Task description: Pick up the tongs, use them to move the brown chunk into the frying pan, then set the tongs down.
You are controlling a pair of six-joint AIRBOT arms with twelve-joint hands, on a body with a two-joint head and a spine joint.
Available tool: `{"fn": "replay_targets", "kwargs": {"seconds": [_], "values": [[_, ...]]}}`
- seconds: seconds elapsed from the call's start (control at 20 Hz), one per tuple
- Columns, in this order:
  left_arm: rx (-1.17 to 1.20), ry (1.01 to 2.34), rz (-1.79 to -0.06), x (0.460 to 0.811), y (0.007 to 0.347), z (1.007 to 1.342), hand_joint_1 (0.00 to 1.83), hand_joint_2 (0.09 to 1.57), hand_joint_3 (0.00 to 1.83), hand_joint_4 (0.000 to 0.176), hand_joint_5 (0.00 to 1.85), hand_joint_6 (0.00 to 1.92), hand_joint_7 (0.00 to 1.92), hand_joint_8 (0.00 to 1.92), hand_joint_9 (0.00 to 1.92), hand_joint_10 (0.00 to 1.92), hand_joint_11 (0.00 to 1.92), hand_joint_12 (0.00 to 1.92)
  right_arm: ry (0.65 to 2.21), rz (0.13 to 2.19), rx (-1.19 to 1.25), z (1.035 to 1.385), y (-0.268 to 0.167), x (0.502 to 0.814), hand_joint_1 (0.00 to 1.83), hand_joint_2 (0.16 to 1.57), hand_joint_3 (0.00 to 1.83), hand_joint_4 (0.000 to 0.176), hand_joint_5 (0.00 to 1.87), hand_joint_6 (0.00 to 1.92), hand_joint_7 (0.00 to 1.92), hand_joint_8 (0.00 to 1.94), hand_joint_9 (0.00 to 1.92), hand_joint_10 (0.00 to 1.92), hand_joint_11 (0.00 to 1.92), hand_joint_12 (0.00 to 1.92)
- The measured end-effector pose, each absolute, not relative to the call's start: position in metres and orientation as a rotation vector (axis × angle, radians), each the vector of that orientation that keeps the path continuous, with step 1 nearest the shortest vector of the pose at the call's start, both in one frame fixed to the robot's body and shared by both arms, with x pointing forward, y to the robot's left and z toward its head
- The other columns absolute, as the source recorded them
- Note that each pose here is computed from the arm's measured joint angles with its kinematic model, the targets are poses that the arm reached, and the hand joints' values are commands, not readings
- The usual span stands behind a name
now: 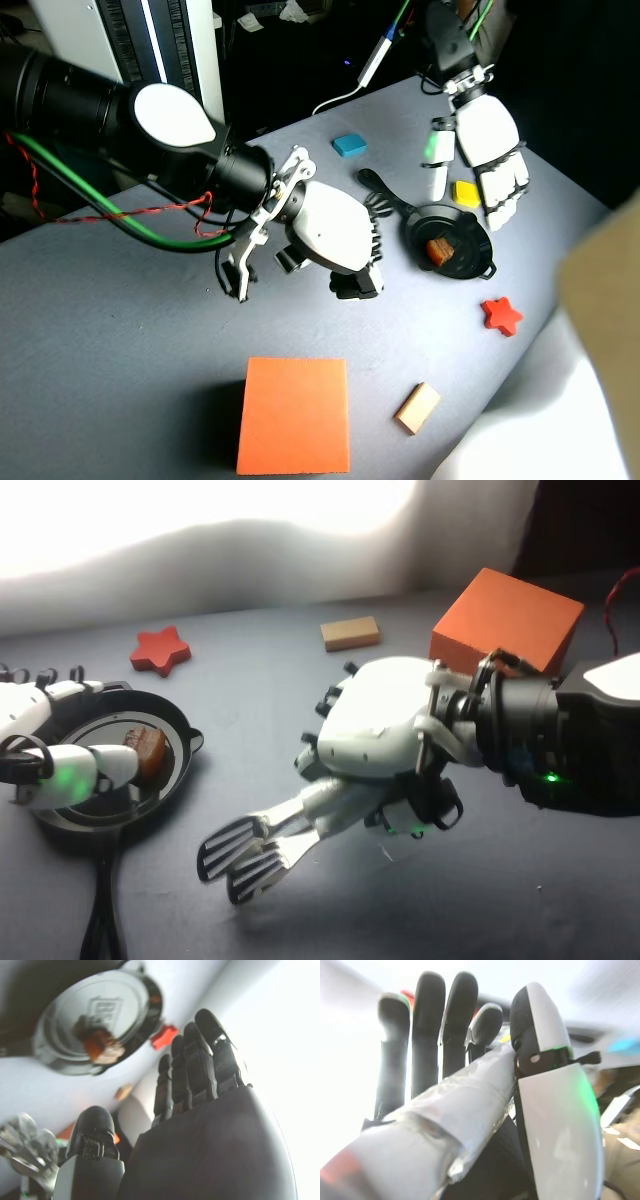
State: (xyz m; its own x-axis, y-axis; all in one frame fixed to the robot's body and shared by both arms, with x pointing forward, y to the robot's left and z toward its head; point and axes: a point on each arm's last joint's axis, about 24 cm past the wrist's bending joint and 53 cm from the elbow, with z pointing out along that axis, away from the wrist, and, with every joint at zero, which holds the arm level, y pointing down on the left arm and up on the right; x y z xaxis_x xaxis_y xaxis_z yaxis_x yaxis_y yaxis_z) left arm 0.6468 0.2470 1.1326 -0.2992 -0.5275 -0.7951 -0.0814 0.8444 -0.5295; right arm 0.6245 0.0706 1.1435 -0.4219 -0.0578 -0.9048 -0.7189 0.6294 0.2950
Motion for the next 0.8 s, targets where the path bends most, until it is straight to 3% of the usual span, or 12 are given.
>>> {"fn": "replay_targets", "kwargs": {"seconds": [0.2,0.25,0.3,0.35,0.4,0.45,0.5,0.55,0.6,0.7,0.8], "values": [[-0.443,1.858,-0.496,0.638,0.233,1.13,0.0,1.29,0.0,0.042,0.11,0.0,0.21,0.0,0.23,0.0,0.0,0.88,1.853,0.797,-0.683,1.138,0.069,0.627,0.6,1.39,0.0,0.0,0.3,0.83,0.47,0.65,0.27,1.03,0.0,1.7],[-0.441,1.859,-0.503,0.637,0.229,1.131,0.0,1.28,0.0,0.044,0.13,0.01,0.22,0.0,0.25,0.0,0.0,0.9,1.848,0.778,-0.704,1.134,0.067,0.628,0.55,1.37,0.0,0.0,0.19,0.8,0.39,0.56,0.19,0.97,0.0,1.62],[-0.442,1.86,-0.514,0.635,0.226,1.132,0.0,1.28,0.0,0.046,0.13,0.01,0.23,0.01,0.25,0.0,0.0,0.91,1.837,0.753,-0.73,1.132,0.065,0.629,0.5,1.33,0.0,0.0,0.09,0.69,0.3,0.38,0.09,0.83,0.0,1.42],[-0.44,1.86,-0.52,0.634,0.223,1.132,0.0,1.28,0.0,0.046,0.13,0.01,0.23,0.01,0.25,0.0,0.0,0.91,1.826,0.733,-0.751,1.131,0.063,0.631,0.5,1.33,0.0,0.0,0.09,0.69,0.3,0.38,0.09,0.83,0.0,1.42],[-0.434,1.862,-0.53,0.631,0.218,1.133,0.0,1.28,0.0,0.045,0.13,0.01,0.24,0.01,0.26,0.01,0.0,0.93,1.814,0.717,-0.773,1.131,0.062,0.632,0.5,1.28,0.0,0.0,0.01,0.47,0.18,0.22,0.01,0.64,0.0,1.14],[-0.43,1.868,-0.538,0.629,0.215,1.132,0.0,1.28,0.0,0.044,0.13,0.0,0.23,0.0,0.25,0.0,0.0,0.92,1.8,0.697,-0.805,1.128,0.061,0.632,0.53,1.25,0.0,0.0,0.0,0.35,0.15,0.15,0.0,0.51,0.0,0.98],[-0.43,1.873,-0.543,0.628,0.212,1.131,0.0,1.29,0.0,0.046,0.14,0.0,0.23,0.0,0.25,0.0,0.0,0.89,1.79,0.677,-0.839,1.123,0.06,0.632,0.57,1.2,0.0,0.0,0.0,0.18,0.08,0.08,0.0,0.28,0.0,0.68],[-0.428,1.876,-0.544,0.627,0.211,1.131,0.0,1.29,0.0,0.046,0.14,0.0,0.23,0.0,0.25,0.0,0.0,0.89,1.793,0.667,-0.853,1.117,0.059,0.631,0.57,1.2,0.0,0.0,0.0,0.18,0.08,0.08,0.0,0.28,0.0,0.68],[-0.427,1.873,-0.543,0.627,0.211,1.131,0.0,1.29,0.0,0.047,0.14,0.0,0.25,0.0,0.27,0.01,0.0,0.93,1.806,0.665,-0.86,1.109,0.058,0.63,0.55,1.11,0.0,0.0,0.0,0.02,0.01,0.01,0.0,0.03,0.0,0.13],[-0.426,1.875,-0.544,0.626,0.21,1.131,0.0,1.29,0.0,0.046,0.15,0.01,0.25,0.0,0.28,0.01,0.0,0.95,1.819,0.664,-0.857,1.104,0.057,0.631,0.52,1.09,0.0,0.0,0.0,0.0,0.0,0.0,0.0,0.01,0.0,0.03],[-0.423,1.874,-0.544,0.626,0.21,1.131,0.0,1.29,0.0,0.05,0.12,0.0,0.22,0.0,0.25,0.0,0.0,0.92,1.828,0.644,-0.845,1.101,0.051,0.635,0.46,0.96,0.0,0.0,0.0,0.0,0.0,0.0,0.0,0.0,0.0,0.0]]}}
